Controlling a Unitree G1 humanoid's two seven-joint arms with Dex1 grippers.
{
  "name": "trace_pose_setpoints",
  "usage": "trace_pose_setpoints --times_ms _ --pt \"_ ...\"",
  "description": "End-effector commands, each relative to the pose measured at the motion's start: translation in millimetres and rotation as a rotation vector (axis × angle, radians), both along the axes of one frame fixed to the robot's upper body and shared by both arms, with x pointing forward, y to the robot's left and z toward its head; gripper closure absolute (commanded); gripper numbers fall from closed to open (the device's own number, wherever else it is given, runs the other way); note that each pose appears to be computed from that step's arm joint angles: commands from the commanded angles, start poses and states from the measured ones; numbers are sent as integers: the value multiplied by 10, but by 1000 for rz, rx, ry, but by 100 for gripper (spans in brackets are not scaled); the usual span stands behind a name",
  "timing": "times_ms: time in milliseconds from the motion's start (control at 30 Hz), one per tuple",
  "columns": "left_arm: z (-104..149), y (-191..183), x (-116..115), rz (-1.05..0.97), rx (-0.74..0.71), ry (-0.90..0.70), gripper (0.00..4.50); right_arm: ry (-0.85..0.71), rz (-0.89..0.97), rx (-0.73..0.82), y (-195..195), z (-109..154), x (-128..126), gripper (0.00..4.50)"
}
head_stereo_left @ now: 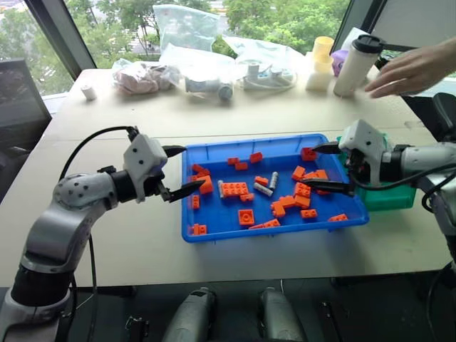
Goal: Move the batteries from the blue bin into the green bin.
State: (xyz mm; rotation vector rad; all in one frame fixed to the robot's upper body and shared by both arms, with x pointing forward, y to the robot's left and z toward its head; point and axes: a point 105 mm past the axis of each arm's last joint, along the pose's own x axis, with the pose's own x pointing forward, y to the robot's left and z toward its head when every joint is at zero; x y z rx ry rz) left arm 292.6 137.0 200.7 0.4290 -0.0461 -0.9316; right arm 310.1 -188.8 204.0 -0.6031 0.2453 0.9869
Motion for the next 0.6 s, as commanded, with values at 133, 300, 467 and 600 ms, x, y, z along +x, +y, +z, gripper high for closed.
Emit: trace_pose_setpoints --times_ms 133,300,467,600 --pt "160 53 -47 3 -24 -44 0 -24 108 3 271 54 -78 11" --pt "176 52 -49 8 -28 -47 0 -20 138 -12 342 29 -65 11" --pt "153 37 -74 11 -31 -39 0 -11 173 -40 399 -22 -49 11" --pt "142 36 -83 14 -30 -35 0 -13 193 -48 450 -35 -14 11"
